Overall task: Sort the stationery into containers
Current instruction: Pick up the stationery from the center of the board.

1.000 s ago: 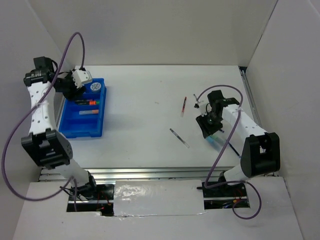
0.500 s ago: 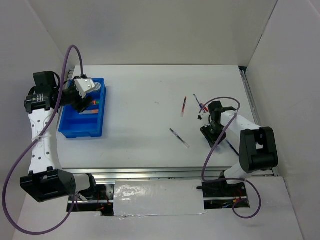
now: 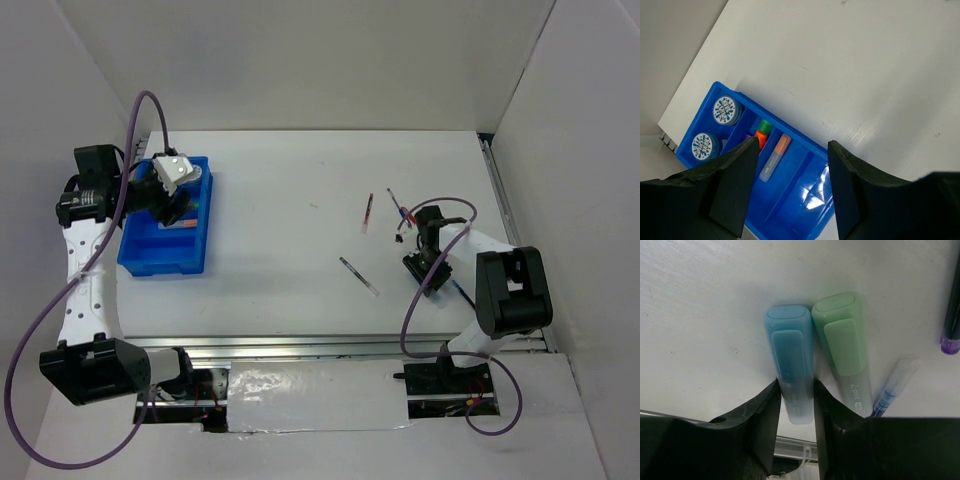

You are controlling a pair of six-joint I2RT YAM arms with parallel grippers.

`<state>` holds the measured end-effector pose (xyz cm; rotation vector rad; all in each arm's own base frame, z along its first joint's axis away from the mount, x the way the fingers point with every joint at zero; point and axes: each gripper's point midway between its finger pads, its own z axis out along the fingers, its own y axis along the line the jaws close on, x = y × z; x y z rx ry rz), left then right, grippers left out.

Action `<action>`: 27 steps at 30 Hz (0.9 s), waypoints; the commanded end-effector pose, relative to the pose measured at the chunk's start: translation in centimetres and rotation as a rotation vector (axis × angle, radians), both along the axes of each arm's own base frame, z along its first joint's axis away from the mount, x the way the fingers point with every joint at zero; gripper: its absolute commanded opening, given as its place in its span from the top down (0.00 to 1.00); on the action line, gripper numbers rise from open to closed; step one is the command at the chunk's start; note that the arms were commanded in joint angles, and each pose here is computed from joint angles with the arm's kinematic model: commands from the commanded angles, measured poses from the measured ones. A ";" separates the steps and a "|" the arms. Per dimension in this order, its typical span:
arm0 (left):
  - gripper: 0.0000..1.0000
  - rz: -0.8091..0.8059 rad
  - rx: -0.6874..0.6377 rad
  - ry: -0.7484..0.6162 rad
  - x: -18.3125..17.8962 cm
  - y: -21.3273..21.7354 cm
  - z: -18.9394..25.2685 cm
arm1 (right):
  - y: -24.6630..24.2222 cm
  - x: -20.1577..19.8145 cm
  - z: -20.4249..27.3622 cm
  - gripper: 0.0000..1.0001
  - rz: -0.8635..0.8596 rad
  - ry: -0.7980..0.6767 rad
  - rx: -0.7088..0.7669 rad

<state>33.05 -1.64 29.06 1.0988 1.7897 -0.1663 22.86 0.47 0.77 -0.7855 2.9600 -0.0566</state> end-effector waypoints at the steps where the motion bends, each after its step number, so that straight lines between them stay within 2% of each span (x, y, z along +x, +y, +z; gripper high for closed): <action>1: 0.31 -0.006 -0.079 -0.019 -0.2 -1.1 1.2 | 0.3 0.1 -1.0 0.62 0.033 -0.006 -0.003; 2: 0.31 0.002 -0.105 -0.008 -0.1 -1.3 1.3 | 0.5 0.2 -0.9 0.64 0.042 -0.013 0.000; 4: 0.31 0.025 -0.159 -0.004 0.3 -1.6 2.1 | 1.4 0.6 -0.3 0.77 0.076 -0.039 0.005; 7: 0.31 0.095 -0.345 0.097 -0.2 -2.7 3.1 | 4.1 2.2 2.7 0.88 0.129 -0.107 0.104; 8: 0.32 0.093 -0.398 0.086 -0.3 -3.1 4.1 | 5.1 2.5 3.9 0.91 0.135 -0.118 0.146; 9: 0.33 0.112 -0.447 0.097 -0.3 -3.4 4.5 | 7.0 3.0 5.5 0.93 0.152 -0.149 0.241; 10: 0.33 0.201 -0.591 0.183 -0.4 -3.8 5.0 | 8.7 4.4 8.0 0.94 0.174 -0.203 0.299; 12: 0.32 0.296 -0.708 0.148 0.2 -3.8 5.9 | 12.6 6.2 12.5 0.97 0.195 -0.278 0.474; 13: 0.31 0.325 -0.787 0.166 -0.6 -4.4 6.7 | 14.3 6.7 14.1 0.97 0.213 -0.301 0.532; 16: 0.30 0.313 -0.873 0.148 -1.6 -6.1 6.9 | 18.9 8.5 18.8 1.00 0.199 -0.358 0.730; 19: 0.29 0.295 -0.893 0.167 -2.2 -9.4 6.1 | 23.5 8.7 21.9 1.00 0.176 -0.340 0.889; 21: 0.30 0.344 -0.904 0.184 -1.7 -10.2 5.5 | 25.5 9.4 23.1 1.00 0.159 -0.366 0.942; 23: 0.31 0.365 -0.923 0.239 -1.7 -11.9 4.8 | 27.4 8.5 23.8 1.00 0.122 -0.345 0.994; 24: 0.33 0.397 -0.923 0.261 -1.2 -12.8 4.1 | 28.1 9.2 24.7 1.00 0.077 -0.384 1.021; 27: 0.35 0.442 -0.912 0.321 -0.3 -15.2 3.0 | 30.2 8.3 25.9 1.00 0.081 -0.414 1.049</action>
